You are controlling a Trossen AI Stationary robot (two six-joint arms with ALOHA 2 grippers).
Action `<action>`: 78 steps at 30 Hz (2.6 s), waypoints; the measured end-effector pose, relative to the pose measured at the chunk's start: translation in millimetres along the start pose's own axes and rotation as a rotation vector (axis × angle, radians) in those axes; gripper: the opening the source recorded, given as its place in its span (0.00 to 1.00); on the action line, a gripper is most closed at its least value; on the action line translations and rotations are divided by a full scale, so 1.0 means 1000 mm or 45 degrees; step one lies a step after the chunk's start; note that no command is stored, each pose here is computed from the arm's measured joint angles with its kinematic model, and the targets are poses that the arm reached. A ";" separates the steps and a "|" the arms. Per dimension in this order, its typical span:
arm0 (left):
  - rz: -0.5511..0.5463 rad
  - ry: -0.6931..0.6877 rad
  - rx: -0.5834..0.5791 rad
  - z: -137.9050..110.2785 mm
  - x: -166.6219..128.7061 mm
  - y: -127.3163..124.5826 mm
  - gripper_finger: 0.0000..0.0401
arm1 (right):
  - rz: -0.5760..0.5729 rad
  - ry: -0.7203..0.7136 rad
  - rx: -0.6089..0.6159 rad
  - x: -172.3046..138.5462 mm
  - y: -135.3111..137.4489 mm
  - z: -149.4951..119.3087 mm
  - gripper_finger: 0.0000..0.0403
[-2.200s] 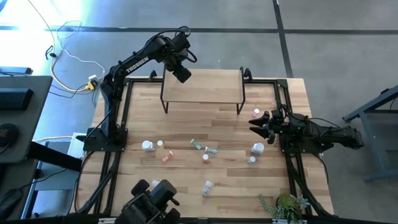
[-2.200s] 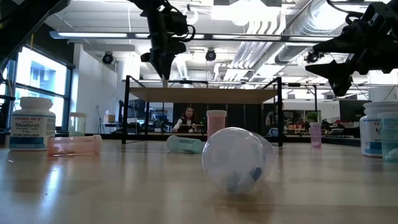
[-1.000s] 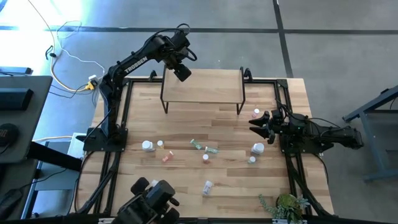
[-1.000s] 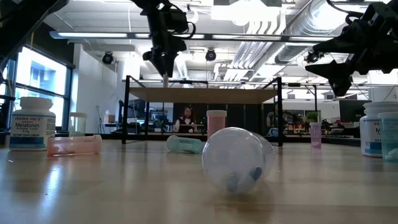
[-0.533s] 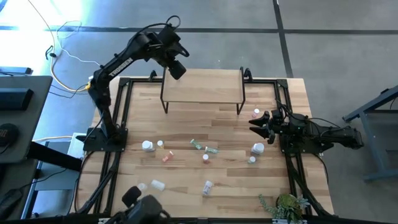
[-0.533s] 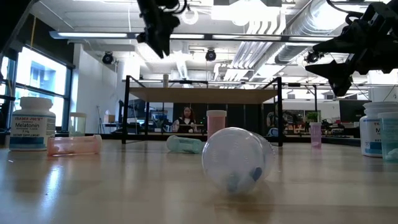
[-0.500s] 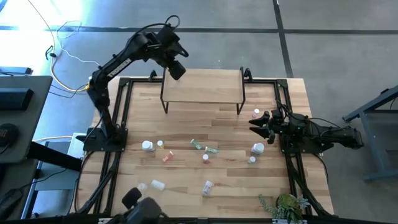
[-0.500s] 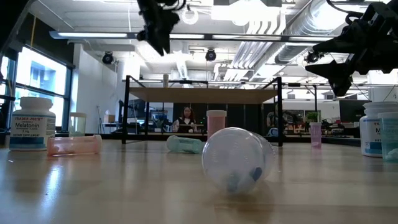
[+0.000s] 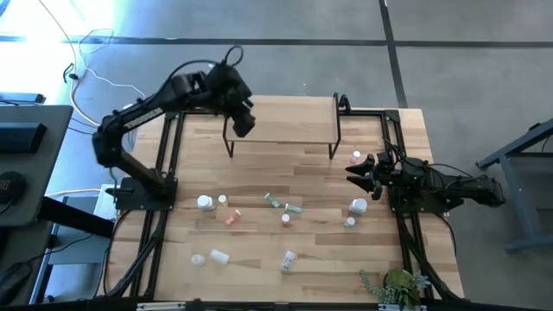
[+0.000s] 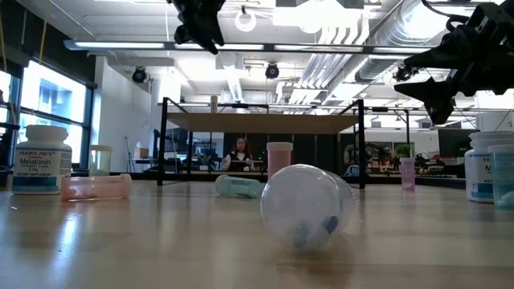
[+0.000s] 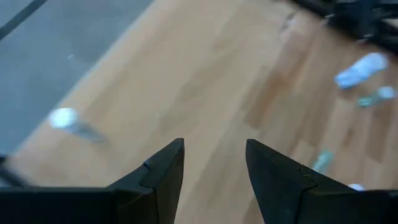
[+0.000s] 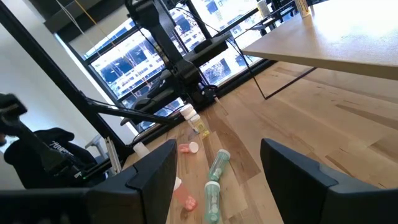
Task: Pick and place medicine bottles onto shelf by color
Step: Put the white pill bottle on the shelf
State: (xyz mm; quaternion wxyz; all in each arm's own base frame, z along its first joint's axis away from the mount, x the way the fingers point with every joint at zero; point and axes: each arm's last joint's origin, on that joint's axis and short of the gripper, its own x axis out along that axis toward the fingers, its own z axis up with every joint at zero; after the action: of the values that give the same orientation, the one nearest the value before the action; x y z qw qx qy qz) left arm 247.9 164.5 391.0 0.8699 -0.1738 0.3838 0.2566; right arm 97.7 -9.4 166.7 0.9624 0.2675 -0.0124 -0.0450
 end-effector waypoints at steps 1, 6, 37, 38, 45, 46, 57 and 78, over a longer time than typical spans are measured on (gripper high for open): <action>-0.023 -0.021 0.003 -0.004 0.001 -0.005 0.40 | 0.001 -0.001 0.000 0.000 0.000 0.000 0.55; -0.122 -0.075 0.046 -0.027 0.009 -0.027 0.40 | 0.007 -0.012 0.005 0.000 0.000 0.001 0.55; -0.296 -0.277 0.016 -0.069 0.022 -0.096 0.40 | 0.164 -0.191 0.421 -0.012 0.028 0.046 0.55; -0.296 -0.277 0.016 -0.069 0.022 -0.096 0.40 | 0.147 -0.167 0.420 -0.014 0.031 0.051 0.55; -0.296 -0.274 0.017 -0.069 0.023 -0.096 0.40 | -0.088 0.104 0.496 -0.024 0.046 0.075 0.55; -0.296 -0.273 0.017 -0.069 0.023 -0.096 0.40 | -0.118 0.154 0.515 -0.025 0.047 0.078 0.55; -0.293 -0.265 0.018 -0.070 0.023 -0.095 0.40 | -0.467 0.695 0.740 -0.008 0.065 0.099 0.55; -0.234 -0.280 0.044 -0.070 0.023 -0.094 0.40 | -0.985 1.314 0.791 0.040 0.073 0.059 0.55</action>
State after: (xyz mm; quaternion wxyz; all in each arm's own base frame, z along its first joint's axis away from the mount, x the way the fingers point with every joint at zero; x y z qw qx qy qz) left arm 275.5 61.1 338.4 0.9294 -0.1639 0.2730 0.1868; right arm 140.7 19.0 255.4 0.6400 0.5015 0.5281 -0.2451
